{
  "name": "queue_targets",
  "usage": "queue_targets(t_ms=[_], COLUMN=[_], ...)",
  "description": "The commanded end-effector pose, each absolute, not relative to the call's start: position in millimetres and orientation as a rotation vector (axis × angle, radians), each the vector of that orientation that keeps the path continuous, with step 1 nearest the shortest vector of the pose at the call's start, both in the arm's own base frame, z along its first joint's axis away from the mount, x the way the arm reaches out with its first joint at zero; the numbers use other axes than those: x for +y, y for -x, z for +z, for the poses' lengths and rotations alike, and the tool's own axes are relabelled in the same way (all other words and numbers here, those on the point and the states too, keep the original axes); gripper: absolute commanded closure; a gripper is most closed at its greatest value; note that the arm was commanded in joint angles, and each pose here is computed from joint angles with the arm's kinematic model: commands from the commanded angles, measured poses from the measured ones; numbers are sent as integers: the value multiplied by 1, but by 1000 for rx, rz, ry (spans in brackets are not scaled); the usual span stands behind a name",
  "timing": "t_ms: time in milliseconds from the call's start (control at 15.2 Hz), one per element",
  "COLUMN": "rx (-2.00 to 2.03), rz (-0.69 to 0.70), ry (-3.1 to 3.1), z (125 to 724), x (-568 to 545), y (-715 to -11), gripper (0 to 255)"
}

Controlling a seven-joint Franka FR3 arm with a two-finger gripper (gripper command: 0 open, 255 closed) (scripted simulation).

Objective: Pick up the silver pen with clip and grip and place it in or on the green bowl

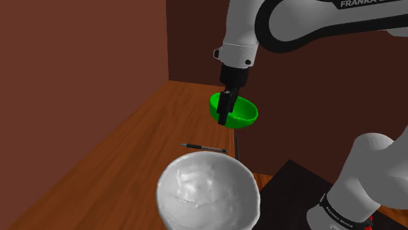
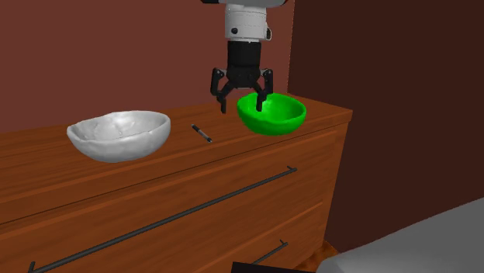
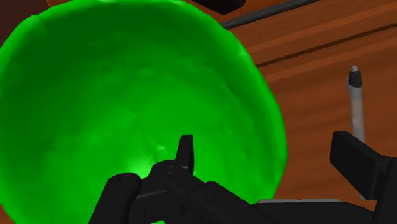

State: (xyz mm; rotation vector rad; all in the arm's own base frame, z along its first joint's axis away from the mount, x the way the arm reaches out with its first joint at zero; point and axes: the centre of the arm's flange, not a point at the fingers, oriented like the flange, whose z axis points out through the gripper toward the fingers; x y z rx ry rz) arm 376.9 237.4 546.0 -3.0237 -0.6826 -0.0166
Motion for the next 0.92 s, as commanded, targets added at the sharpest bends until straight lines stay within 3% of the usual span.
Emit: queue_targets(t_ms=[0, 396, 858], rx=[-778, -1043, -1043], rz=[-2, 40, 40], ry=[2991, 2884, 2884], z=[544, 536, 499], x=[263, 337, 339], y=[-377, -367, -365], gripper=[0, 0, 0])
